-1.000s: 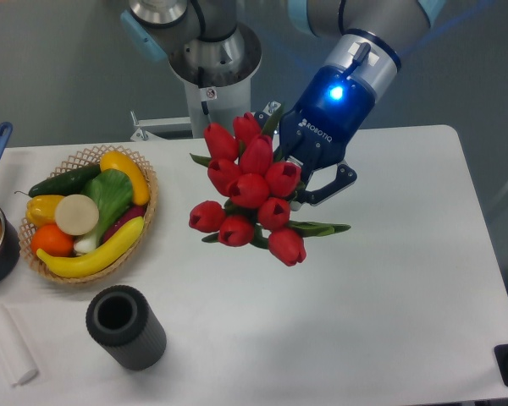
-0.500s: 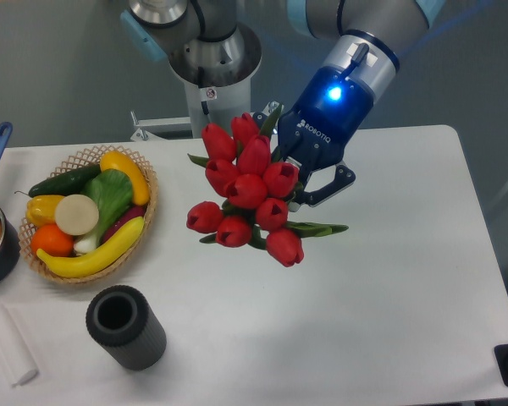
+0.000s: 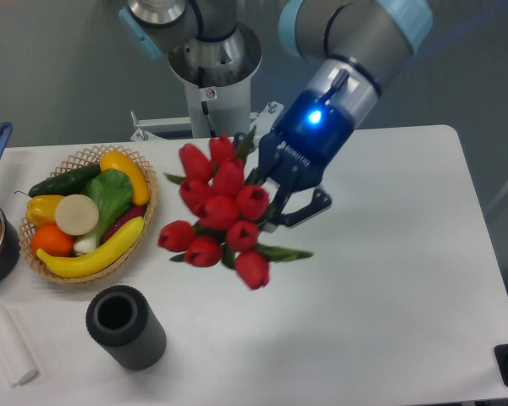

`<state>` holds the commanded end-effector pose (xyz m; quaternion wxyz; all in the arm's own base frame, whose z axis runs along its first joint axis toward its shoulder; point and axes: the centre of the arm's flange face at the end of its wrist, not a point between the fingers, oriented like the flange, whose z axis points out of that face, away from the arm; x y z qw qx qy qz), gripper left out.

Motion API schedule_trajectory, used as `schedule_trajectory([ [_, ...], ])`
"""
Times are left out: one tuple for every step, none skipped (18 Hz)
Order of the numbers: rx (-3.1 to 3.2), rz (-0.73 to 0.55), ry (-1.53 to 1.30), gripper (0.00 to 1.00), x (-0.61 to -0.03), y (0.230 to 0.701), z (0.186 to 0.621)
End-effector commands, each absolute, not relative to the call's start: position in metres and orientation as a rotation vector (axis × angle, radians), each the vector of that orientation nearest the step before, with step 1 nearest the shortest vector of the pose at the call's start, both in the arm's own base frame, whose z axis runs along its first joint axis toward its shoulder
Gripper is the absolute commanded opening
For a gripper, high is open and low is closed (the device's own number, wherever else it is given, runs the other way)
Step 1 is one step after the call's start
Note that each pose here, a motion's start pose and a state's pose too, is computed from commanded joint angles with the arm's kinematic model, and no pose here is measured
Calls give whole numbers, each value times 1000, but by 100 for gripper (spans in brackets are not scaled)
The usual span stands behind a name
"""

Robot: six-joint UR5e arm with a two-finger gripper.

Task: Insert the flowers into the vase
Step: 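Carry the tulips toward the dark grey vase and tilt stems downward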

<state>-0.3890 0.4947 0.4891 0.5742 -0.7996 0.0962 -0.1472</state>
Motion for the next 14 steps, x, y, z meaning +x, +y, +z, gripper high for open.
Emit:
schedule_trajectory([
  [-1842,-380,226,40,-389,496,486],
  [-1825,-399,229,40,-389,498,484],
  [-1817,-408,235,40,-386,500,485],
  [-1803,-421,241,41,-384,502,485],
  [-1780,-442,256,40,-381,506,484],
  [-1750,-452,278,40,-380,510,483],
  [-1726,-461,302,40,-374,515,484],
  [-1709,-469,323,40,-367,519,488],
  [-1697,-484,343,40,-360,527,491],
  [-1690,-513,363,40,-350,540,487],
  [-1682,-534,376,40,-342,547,484],
  [-1674,-556,378,40,-342,554,477],
  [-1661,-578,388,40,-339,562,474],
  [-1646,-599,395,40,-334,565,472],
])
